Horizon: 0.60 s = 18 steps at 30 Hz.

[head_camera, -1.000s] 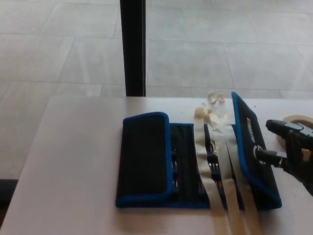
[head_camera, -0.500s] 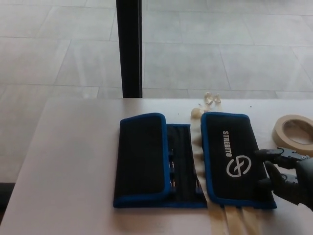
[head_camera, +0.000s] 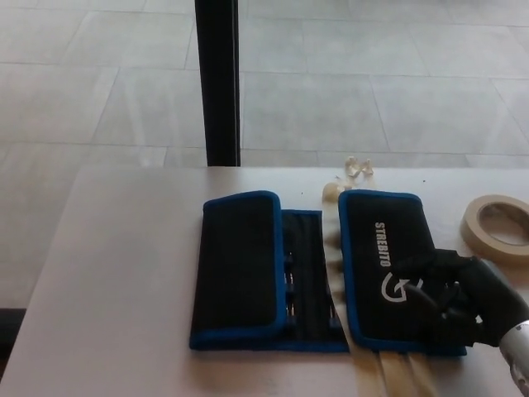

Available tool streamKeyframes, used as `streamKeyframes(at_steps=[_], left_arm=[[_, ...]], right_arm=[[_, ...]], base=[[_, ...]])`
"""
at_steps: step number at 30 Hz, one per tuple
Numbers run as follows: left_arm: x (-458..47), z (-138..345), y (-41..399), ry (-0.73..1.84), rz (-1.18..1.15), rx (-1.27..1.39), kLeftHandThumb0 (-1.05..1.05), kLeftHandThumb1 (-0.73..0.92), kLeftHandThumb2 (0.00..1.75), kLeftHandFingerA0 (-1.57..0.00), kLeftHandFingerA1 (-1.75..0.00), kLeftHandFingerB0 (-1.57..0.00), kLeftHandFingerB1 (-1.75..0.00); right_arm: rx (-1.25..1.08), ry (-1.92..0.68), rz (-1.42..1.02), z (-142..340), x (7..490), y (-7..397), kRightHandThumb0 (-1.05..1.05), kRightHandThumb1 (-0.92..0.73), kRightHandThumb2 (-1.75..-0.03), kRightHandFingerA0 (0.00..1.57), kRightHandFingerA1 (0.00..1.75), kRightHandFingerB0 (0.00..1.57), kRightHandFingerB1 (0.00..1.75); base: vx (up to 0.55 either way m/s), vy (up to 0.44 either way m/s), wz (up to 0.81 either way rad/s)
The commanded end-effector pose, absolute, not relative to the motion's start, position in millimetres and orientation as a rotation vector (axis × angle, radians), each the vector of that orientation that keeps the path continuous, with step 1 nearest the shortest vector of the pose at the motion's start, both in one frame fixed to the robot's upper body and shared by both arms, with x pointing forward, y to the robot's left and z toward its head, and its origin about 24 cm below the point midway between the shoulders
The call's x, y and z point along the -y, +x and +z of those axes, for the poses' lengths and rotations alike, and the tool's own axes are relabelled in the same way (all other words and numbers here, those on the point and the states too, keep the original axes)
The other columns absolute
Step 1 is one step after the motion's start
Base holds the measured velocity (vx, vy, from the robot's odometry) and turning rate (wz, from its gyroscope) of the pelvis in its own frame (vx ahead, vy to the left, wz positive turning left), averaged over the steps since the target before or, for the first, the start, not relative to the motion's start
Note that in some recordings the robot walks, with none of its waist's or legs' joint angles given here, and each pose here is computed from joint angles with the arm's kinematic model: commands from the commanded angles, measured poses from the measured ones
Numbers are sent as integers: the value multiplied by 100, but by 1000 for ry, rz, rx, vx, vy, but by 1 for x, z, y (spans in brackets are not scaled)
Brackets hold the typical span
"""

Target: The robot uses its right hand to lift an edge of the toolkit kept in middle of the desk and make one fold in it

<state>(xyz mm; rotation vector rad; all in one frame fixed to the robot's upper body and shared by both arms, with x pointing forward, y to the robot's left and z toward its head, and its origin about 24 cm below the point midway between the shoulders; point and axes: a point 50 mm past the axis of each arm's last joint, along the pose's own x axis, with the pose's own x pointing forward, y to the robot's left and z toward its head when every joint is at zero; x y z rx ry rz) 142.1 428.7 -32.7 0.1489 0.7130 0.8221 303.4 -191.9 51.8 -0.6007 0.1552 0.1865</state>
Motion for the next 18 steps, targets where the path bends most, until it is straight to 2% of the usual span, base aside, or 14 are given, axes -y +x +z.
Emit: streamKeyframes(at_steps=[1,4,5,6,11,12,13,14,16,17,18], left_arm=[[-435,-27,139,173,840,-702,-62,54,57,-65,-74,-58,-50],[-435,-27,139,175,847,-712,-62,53,56,-68,-78,-59,-50],[-435,-28,139,168,850,-715,-62,40,84,-66,-78,-54,-60],[-435,-28,138,162,852,-715,-61,53,57,-67,-73,-57,-49],[-435,-28,136,174,848,-715,-61,54,57,-66,-76,-58,-50],[-435,-28,136,169,850,-714,-62,40,84,-66,-78,-55,-61],[-436,-28,136,167,852,-716,-61,54,56,-67,-78,-60,-50],[-436,-29,135,179,849,-723,-64,41,84,-67,-77,-53,-60],[-436,-29,135,189,848,-728,-62,40,84,-67,-77,-55,-60],[-436,-28,136,184,845,-722,-63,53,56,-68,-78,-60,-50],[-436,-28,136,183,843,-719,-63,53,56,-68,-78,-60,-50]], right_arm=[[-313,-459,202,57,207,291,-53,-72,-62,68,51,58,44],[-266,-398,210,82,213,291,-51,-74,-63,67,50,52,42],[-214,-356,195,104,221,291,-54,-73,-62,68,53,55,42],[-185,-327,181,117,226,290,-54,-73,-62,70,52,58,42],[-79,-233,113,174,261,280,-55,-72,-62,77,48,59,42],[-49,-203,85,185,271,278,-52,-70,-62,78,48,57,43],[-11,-165,63,196,281,275,-52,-72,-62,75,48,54,43],[23,-171,45,206,292,272,-49,-76,-63,69,48,53,43],[80,-126,-30,225,320,264,-48,-77,-63,64,50,49,42],[132,-74,-121,238,346,254,-53,-60,-91,63,63,43,55],[149,-55,-148,241,354,250,-53,-60,-91,63,63,43,55]], base=[[0,0,0],[0,0,0],[0,0,0],[0,0,0],[0,0,1],[0,0,0],[0,0,0],[0,0,0],[0,0,0],[0,0,0],[0,0,0]])
